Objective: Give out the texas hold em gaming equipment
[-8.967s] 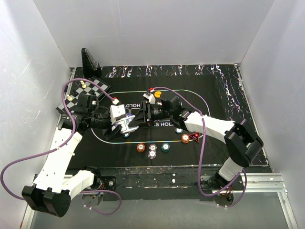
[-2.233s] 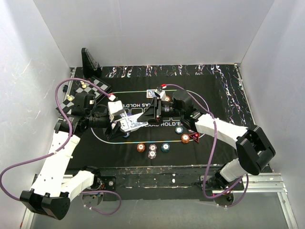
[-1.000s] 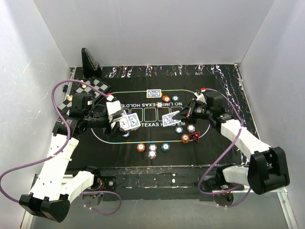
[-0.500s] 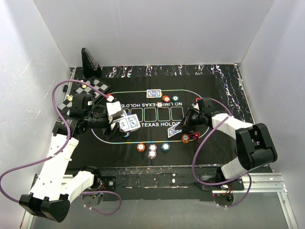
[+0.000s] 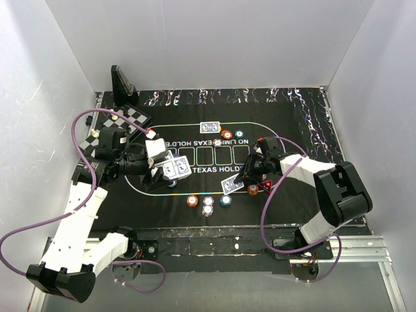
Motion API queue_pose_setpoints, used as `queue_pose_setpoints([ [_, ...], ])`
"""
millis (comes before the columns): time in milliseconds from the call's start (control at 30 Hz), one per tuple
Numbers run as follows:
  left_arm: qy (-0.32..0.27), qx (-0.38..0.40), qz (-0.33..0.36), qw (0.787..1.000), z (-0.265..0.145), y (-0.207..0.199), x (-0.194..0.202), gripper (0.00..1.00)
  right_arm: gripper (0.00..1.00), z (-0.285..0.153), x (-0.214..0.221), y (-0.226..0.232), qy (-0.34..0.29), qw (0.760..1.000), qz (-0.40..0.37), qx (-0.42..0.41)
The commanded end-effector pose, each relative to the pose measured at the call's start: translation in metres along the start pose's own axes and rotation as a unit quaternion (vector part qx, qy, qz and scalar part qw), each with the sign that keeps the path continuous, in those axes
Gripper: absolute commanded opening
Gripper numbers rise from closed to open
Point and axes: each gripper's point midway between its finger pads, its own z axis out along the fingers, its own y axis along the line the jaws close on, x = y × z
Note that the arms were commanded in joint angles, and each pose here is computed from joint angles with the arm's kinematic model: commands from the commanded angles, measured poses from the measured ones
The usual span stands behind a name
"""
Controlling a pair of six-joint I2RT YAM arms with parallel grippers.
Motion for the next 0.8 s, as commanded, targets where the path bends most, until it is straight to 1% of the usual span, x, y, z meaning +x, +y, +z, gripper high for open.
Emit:
queue_pose_setpoints([
  [0,-0.015,0.005,0.019,1.0,-0.003,-0.004,-0.008,0.15,0.29,-0.017,-0.025,0.005,-0.06,0.997,-0.026,0.034],
  [33,-0.015,0.005,0.02,1.0,-0.003,-0.004,-0.008,0.15,0.3,-0.021,-0.028,0.004,-0.068,0.996,-0.032,0.043],
  [167,-0.017,0.008,0.019,1.0,-0.003,-0.005,-0.008,0.15,0.41,-0.029,-0.036,0.006,-0.081,0.994,-0.045,0.065],
  [233,-0.017,0.008,0.018,1.0,-0.003,-0.005,-0.009,0.15,0.51,-0.033,-0.038,0.006,-0.084,0.993,-0.045,0.073],
  [333,-0.016,0.008,0.02,1.0,-0.003,-0.006,-0.008,0.15,0.55,-0.041,-0.042,0.011,-0.096,0.991,-0.047,0.077],
  [367,-0.016,0.008,0.021,1.0,-0.003,-0.007,-0.008,0.15,0.6,-0.046,-0.044,0.014,-0.104,0.99,-0.047,0.078],
  [433,-0.016,0.008,0.021,1.0,-0.003,-0.006,-0.007,0.15,0.63,-0.058,-0.047,0.026,-0.119,0.989,-0.047,0.067],
  [500,-0.019,0.009,0.022,1.0,-0.003,-0.007,-0.008,0.15,0.71,-0.071,-0.048,0.051,-0.128,0.99,-0.052,0.027],
  [533,-0.018,0.011,0.019,1.0,-0.002,-0.007,-0.007,0.15,0.79,-0.079,-0.048,0.069,-0.131,0.99,-0.06,-0.003],
  [567,-0.019,0.011,0.02,1.0,-0.002,-0.007,-0.007,0.15,0.82,-0.085,-0.045,0.088,-0.125,0.989,-0.067,-0.031],
  [667,-0.02,0.013,0.016,1.0,0.0,-0.006,-0.006,0.15,0.85,-0.101,-0.026,0.149,-0.094,0.983,-0.105,-0.118],
  [700,-0.02,0.013,0.014,1.0,0.0,-0.006,-0.006,0.15,0.85,-0.108,-0.016,0.177,-0.078,0.976,-0.128,-0.156],
  [767,-0.019,0.01,0.013,1.0,0.0,-0.006,-0.004,0.15,0.86,-0.116,0.004,0.214,-0.053,0.965,-0.159,-0.203],
])
